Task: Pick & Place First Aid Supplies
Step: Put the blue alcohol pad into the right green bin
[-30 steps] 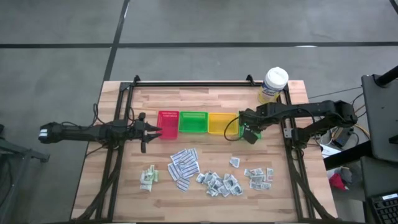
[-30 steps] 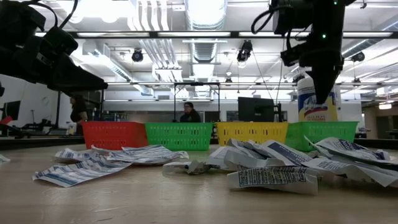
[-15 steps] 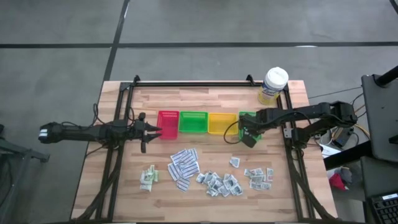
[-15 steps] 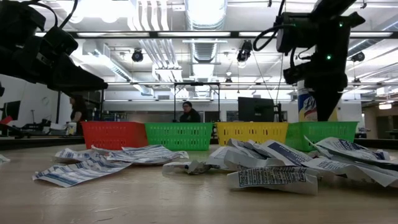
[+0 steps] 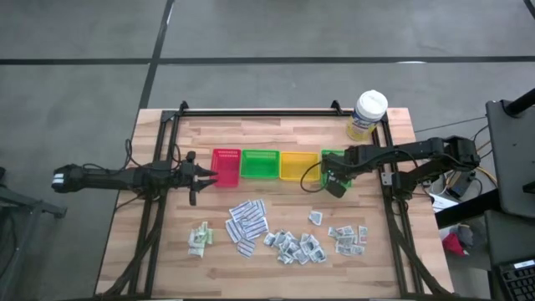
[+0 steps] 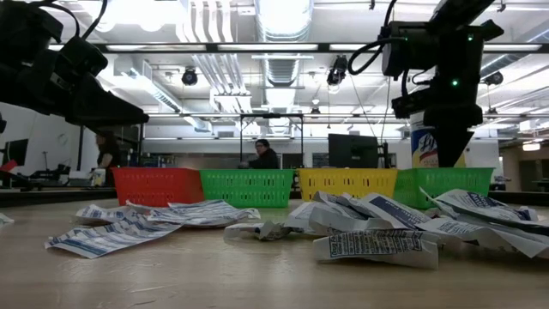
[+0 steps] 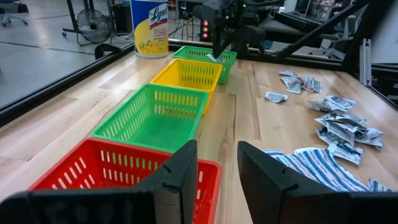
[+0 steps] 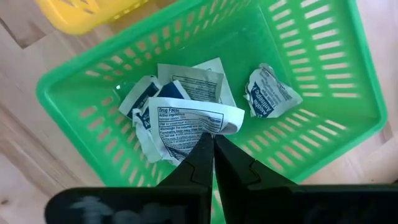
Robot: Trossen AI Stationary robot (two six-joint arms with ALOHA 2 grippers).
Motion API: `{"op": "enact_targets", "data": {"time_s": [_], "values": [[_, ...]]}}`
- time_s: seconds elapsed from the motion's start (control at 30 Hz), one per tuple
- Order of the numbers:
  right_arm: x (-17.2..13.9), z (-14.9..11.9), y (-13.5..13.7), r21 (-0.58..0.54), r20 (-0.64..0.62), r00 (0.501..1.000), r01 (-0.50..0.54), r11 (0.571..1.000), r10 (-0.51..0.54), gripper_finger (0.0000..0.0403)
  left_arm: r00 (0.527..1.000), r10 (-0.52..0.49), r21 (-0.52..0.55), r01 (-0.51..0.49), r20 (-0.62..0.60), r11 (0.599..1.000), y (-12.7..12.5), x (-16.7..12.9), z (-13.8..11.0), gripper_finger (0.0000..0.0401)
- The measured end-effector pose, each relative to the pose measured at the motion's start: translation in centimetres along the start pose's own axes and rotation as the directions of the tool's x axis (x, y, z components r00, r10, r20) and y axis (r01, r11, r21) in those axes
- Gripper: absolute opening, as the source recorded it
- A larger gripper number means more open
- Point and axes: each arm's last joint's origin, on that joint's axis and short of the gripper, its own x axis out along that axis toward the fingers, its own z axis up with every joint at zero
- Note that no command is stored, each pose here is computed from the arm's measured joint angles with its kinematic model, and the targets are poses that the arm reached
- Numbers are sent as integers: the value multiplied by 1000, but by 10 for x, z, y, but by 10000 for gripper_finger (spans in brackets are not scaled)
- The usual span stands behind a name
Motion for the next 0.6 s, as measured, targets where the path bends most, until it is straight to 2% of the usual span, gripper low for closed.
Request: {"op": "enact_targets", "data": {"time_s": [0.2, 0.6], "values": [[0, 1, 0, -15, 12, 1000, -4, 1000, 4, 16, 1000, 0, 0, 0, 0, 1000, 0, 0, 0, 113], [-9, 8, 1, -86, 39, 999, 6, 996, -3, 93, 1000, 0, 0, 0, 0, 1000, 0, 0, 0, 113]]}}
